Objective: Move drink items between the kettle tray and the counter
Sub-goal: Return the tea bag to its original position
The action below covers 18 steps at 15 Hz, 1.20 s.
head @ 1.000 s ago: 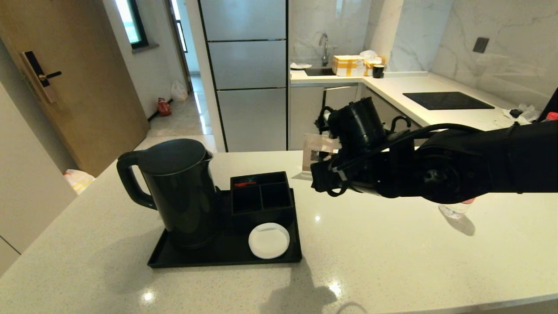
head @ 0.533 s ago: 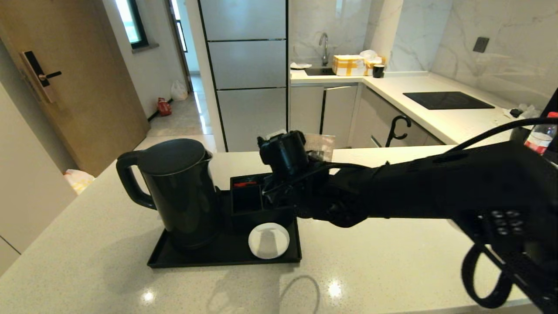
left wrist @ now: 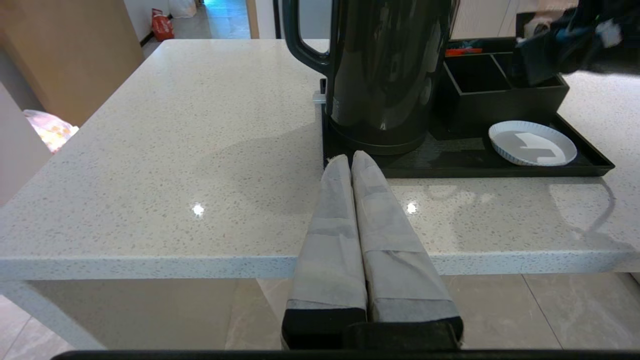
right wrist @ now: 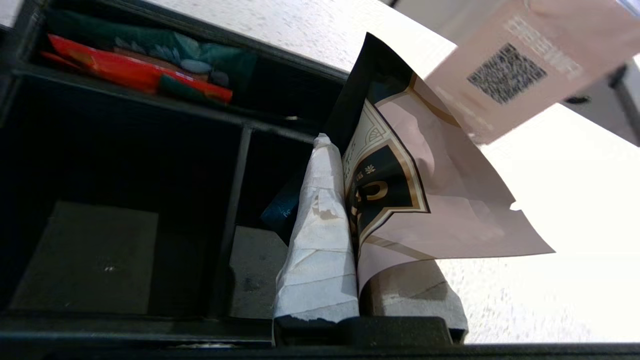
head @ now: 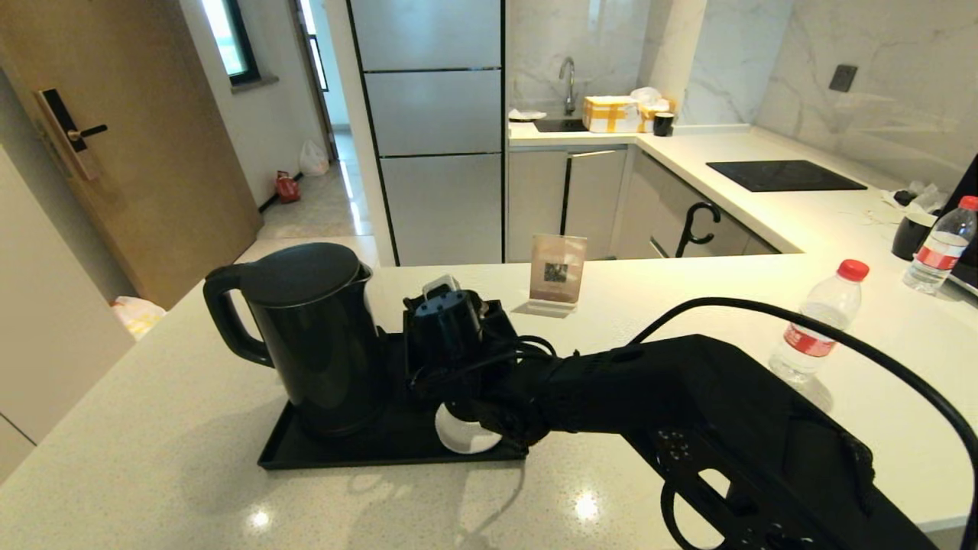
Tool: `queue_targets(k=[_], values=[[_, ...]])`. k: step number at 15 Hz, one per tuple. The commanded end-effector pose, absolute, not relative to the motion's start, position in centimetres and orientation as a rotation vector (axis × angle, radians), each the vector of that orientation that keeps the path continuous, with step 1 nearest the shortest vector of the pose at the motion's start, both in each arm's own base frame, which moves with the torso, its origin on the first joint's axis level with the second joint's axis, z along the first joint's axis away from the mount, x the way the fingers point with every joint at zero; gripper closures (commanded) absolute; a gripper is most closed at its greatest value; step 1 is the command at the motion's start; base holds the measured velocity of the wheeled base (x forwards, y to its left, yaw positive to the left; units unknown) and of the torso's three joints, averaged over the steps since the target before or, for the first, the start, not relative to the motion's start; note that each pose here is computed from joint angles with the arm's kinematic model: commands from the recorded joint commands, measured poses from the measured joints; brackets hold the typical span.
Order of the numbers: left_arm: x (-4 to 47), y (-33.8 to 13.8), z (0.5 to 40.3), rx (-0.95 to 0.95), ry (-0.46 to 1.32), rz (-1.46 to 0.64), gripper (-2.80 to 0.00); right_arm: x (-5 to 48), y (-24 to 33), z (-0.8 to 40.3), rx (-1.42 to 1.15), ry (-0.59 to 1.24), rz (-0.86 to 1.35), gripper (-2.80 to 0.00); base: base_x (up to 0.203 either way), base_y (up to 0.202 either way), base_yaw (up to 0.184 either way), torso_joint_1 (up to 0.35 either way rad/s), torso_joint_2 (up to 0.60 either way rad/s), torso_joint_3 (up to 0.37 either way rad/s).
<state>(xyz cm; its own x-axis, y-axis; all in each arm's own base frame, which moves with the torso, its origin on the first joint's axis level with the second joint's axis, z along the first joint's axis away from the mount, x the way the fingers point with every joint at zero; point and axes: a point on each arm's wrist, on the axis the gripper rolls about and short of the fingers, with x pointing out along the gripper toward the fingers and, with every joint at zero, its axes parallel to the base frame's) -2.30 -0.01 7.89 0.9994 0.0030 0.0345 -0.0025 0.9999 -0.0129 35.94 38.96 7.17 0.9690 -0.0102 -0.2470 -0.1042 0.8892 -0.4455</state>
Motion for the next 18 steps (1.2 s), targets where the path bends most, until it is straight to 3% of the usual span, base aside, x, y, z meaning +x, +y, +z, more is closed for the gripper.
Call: queue_targets(k=[1,7,8,14,18], values=[[-2.3,0.0,7.9,-0.014,-0.034,0.004,0.00,36.7,38.5,6.4,-0.463,0.239,0.013,0.00,0.000,0.000,0.000,0.000,0.00,0.000],[-2.3,0.0,7.9,-0.014,-0.034,0.004,0.00,37.8,37.5,6.6,-0.449,0.229,-0.017,0.00,0.000,0.000,0.000,0.000,0.00,0.000],[-2.3,0.0,7.9,-0.013,-0.034,0.004,0.00,37.9,37.5,6.7,-0.447,0.227,-0.017,-2.80,0.000,0.000,0.000,0.000,0.00,0.000],[-2.3,0.0,7.9,-0.013,-0.035,0.004,0.00,37.9,37.6,6.7,-0.441,0.226,-0.010,-2.80,0.000,0.000,0.000,0.000,0.00,0.000],[-2.3,0.0,7.9,-0.014,-0.034,0.004,0.00,37.4,37.3,9.2,-0.418,0.203,-0.017,-2.80,0.000,0.000,0.000,0.000,0.00,0.000]])
